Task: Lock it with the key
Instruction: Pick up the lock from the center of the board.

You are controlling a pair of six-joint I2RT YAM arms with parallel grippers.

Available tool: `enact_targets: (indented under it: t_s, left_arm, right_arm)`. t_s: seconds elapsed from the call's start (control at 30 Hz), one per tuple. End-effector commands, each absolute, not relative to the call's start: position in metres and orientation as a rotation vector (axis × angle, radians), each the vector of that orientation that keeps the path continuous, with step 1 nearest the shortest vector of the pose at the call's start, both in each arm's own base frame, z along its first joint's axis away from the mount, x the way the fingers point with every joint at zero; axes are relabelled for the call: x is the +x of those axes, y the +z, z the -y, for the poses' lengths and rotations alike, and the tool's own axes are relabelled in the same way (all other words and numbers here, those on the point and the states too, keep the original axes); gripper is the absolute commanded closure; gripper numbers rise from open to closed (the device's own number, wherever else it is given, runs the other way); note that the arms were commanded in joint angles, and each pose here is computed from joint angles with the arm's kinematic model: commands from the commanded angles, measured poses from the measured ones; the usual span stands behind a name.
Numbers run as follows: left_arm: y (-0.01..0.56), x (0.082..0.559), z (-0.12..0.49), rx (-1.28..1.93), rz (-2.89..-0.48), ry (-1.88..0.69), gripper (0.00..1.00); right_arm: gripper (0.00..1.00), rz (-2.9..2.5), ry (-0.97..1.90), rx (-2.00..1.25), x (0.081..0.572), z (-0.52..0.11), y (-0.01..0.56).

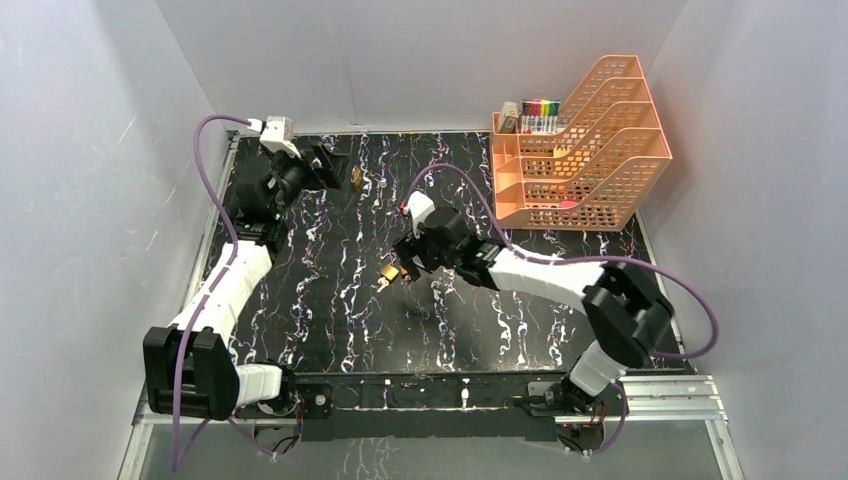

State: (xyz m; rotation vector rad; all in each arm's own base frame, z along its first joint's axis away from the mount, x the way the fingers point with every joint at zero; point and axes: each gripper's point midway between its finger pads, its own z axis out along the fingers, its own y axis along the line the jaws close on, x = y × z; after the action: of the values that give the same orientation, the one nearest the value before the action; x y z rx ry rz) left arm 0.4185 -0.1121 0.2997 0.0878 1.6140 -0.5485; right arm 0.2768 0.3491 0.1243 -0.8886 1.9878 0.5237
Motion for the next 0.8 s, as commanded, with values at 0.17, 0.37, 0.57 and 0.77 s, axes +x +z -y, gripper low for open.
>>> enact_targets:
  t_s: [0.17,0.37,0.57,0.77]
  left_arm:
    - [0.279,0.353,0.18,0.614,-1.656,-0.945,0.02]
    - [0.296,0.3,0.198,0.863,-1.554,-1.143,0.02]
    - [0.298,0.309,0.196,0.796,-1.562,-1.119,0.02]
    - [0.298,0.334,0.189,0.684,-1.6,-1.037,0.02]
  right_arm:
    - [0.22,-2.279,0.342,-0.358,0.286,-0.349,0.092]
    - [0.29,-2.357,0.251,-0.292,0.283,-0.35,0.08]
    - [0.33,-2.354,0.284,-0.309,0.286,-0.368,0.072]
    - [0.36,-2.387,0.266,-0.339,0.285,-0.376,0.064]
